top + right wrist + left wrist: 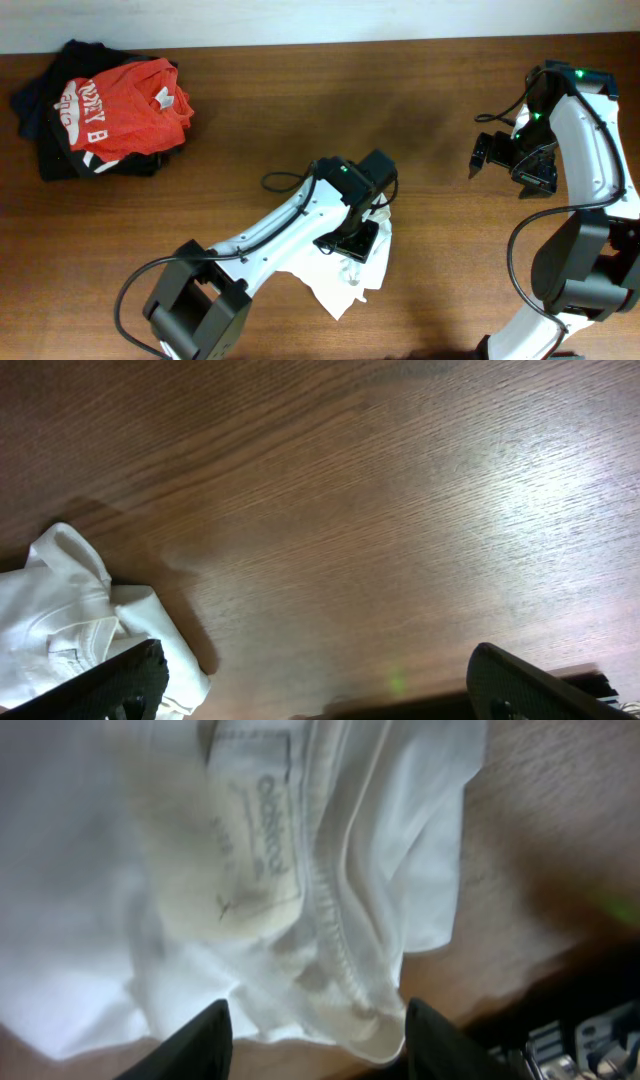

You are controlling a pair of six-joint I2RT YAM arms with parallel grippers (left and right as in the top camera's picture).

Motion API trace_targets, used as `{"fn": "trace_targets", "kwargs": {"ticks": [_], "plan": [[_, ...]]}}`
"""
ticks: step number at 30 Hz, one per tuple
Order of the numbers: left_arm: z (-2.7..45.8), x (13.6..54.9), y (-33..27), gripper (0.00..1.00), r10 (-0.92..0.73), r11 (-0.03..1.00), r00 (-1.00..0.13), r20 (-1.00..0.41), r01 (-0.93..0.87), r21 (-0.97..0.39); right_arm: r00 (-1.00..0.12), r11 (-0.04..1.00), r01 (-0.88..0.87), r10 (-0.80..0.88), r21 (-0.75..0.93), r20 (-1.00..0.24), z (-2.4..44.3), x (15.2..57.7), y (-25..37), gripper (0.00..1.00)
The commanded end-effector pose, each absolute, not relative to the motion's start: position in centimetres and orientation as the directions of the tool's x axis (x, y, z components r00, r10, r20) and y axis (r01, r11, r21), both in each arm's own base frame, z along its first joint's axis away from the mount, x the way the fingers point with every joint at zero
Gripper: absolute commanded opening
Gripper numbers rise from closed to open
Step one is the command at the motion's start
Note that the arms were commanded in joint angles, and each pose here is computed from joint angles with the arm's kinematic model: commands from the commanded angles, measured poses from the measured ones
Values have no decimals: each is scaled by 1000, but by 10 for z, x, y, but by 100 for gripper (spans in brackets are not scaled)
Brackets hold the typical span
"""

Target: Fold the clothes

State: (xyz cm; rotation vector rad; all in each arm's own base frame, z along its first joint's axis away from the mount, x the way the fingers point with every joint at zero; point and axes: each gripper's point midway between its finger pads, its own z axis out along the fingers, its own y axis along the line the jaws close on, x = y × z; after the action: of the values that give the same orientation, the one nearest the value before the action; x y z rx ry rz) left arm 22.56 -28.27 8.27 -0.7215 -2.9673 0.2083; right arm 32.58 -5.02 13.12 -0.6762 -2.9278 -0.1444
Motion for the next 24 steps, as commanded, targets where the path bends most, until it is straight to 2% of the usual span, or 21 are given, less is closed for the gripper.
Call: {"fn": "trace_targets", "kwargs": {"ticks": [1,7,10,11,13,14,15,24], "plan": [[67,224,-296,55,519,847,-855,7,512,-142,-889,891,448,436,70,140,135,327,-49,99],[25,218,-320,54,555,825,-831,36,545,-151,-889,891,448,436,70,140,135,327,-49,99],[17,213,-330,34,567,814,-823,40,552,-184,-889,891,448,436,70,140,135,327,-49,99],[15,212,-333,31,569,811,-821,39,554,-187,-889,891,448,436,70,140,135,327,-49,99],[16,211,-337,15,577,805,-817,24,562,-191,-889,891,448,436,70,140,135,327,-49,99],[16,211,-339,3,580,801,-814,17,567,-191,-889,891,448,436,70,140,135,327,-49,99],[16,211,-340,0,582,800,-813,14,569,-190,-889,891,448,436,70,140,135,327,-49,99],[32,187,-362,0,628,757,-778,23,604,-250,-889,891,448,436,70,140,135,327,-49,99]]}}
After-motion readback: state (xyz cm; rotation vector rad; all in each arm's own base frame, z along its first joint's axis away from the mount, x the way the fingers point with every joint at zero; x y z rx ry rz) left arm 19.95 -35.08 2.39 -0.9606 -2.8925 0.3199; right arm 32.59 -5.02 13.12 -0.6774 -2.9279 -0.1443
